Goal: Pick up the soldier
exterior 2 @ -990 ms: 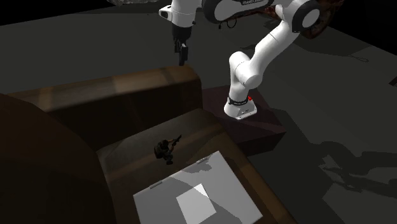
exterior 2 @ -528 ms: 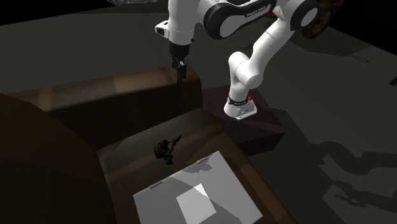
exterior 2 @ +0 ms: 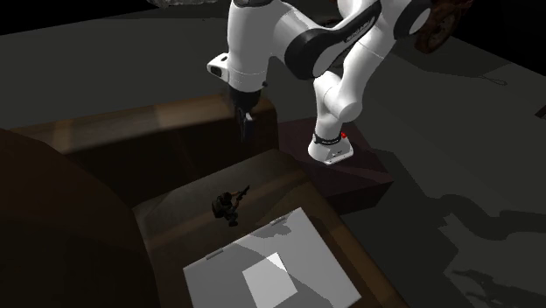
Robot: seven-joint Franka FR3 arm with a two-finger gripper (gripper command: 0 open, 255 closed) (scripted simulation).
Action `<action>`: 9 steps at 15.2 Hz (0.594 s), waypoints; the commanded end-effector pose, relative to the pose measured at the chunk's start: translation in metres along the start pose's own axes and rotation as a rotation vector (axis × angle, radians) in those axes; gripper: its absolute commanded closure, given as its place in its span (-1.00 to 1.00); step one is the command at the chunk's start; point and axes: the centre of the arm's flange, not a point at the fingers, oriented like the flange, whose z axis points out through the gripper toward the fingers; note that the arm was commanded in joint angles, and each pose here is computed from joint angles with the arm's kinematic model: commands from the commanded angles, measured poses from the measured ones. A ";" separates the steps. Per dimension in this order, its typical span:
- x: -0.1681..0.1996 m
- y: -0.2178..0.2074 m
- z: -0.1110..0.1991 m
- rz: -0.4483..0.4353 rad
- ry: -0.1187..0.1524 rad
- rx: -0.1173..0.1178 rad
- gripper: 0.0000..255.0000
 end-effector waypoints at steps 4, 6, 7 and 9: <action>0.018 -0.063 0.011 -0.006 -0.002 0.009 -1.00; 0.026 -0.087 0.013 -0.008 -0.002 0.011 -1.00; 0.029 -0.100 0.015 -0.008 -0.002 0.012 -1.00; 0.037 -0.125 0.018 -0.010 -0.001 0.014 -1.00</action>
